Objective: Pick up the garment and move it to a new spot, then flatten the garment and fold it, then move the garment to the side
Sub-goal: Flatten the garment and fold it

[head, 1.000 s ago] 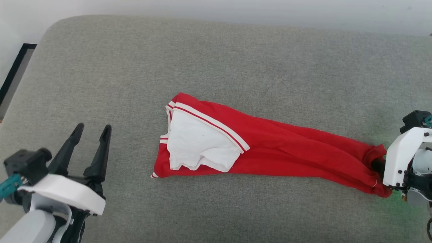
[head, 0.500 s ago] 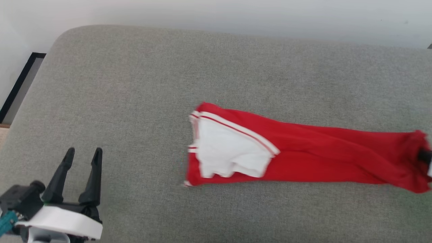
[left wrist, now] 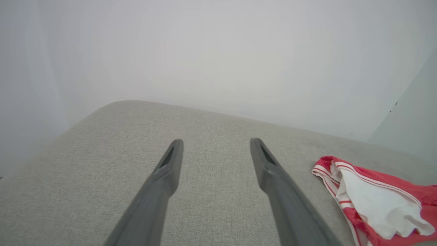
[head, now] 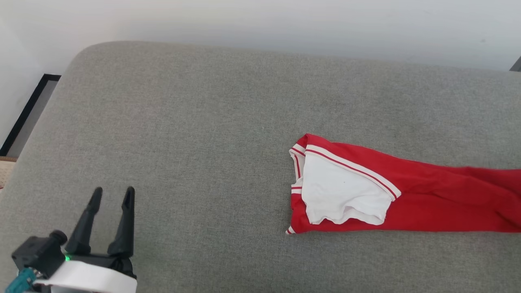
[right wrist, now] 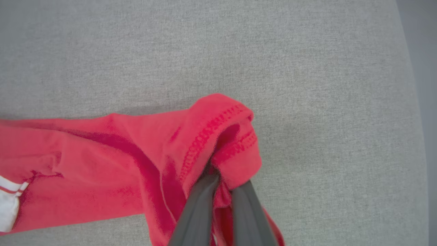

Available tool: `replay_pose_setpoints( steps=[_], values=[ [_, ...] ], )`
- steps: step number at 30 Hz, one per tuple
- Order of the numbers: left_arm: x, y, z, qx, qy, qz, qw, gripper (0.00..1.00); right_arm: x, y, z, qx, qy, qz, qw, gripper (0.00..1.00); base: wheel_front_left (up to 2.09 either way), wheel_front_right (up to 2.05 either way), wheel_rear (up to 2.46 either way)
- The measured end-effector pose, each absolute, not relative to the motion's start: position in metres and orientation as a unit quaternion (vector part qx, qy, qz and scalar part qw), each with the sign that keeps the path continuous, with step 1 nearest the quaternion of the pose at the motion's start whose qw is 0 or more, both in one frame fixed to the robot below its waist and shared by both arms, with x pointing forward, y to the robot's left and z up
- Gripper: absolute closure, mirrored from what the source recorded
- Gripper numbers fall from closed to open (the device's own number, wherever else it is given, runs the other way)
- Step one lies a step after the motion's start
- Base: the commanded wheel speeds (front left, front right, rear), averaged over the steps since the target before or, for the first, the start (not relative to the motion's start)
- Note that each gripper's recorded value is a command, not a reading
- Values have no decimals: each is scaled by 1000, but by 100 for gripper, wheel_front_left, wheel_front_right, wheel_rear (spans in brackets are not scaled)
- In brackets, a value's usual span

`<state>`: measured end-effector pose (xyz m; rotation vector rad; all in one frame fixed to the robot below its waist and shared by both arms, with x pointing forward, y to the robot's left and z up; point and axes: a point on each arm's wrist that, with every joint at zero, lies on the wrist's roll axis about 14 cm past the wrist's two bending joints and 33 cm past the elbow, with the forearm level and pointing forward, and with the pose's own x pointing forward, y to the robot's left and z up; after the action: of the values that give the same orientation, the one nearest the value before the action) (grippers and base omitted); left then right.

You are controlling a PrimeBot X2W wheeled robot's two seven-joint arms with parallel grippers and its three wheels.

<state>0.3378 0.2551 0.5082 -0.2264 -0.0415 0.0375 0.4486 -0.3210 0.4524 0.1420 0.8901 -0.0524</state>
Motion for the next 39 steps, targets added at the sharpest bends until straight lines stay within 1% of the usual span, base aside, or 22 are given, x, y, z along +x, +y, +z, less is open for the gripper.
replay_pose_setpoints(
  steps=[6,11,15,18,22,28,29,30,31,32,35,39],
  values=[
    [333,249,505,-127,-25,21,991,0,450,-272,466,56,425,47,902,100,0,0,0],
    [329,249,505,-134,-29,26,990,0,451,-205,476,26,409,135,902,100,0,0,0],
    [325,249,504,-135,-29,30,990,0,446,-147,474,10,406,204,891,100,0,0,0],
    [323,251,505,-138,-31,35,989,0,439,-110,466,1,414,249,876,100,0,0,0],
    [320,255,505,-138,-33,41,989,0,444,-76,462,-13,408,285,867,100,0,0,0],
    [313,258,502,-142,-29,53,988,0,443,-42,445,-23,418,319,850,100,0,0,0],
    [311,259,502,-142,-29,56,988,0,445,-37,446,-23,413,324,851,95,0,0,0],
    [310,260,502,-142,-30,58,988,0,447,-34,449,-23,406,327,853,67,0,0,0],
    [310,262,502,-143,-31,60,987,0,450,-31,452,-21,399,330,855,45,0,0,0],
    [310,262,502,-143,-32,61,987,0,451,-30,453,-20,396,331,856,0,0,0,0],
    [310,262,503,-145,-34,59,987,0,450,-29,454,-11,396,335,855,0,0,0,0],
    [314,258,504,-148,-35,52,987,0,454,-35,469,3,378,332,864,0,0,0,0]
  ],
)
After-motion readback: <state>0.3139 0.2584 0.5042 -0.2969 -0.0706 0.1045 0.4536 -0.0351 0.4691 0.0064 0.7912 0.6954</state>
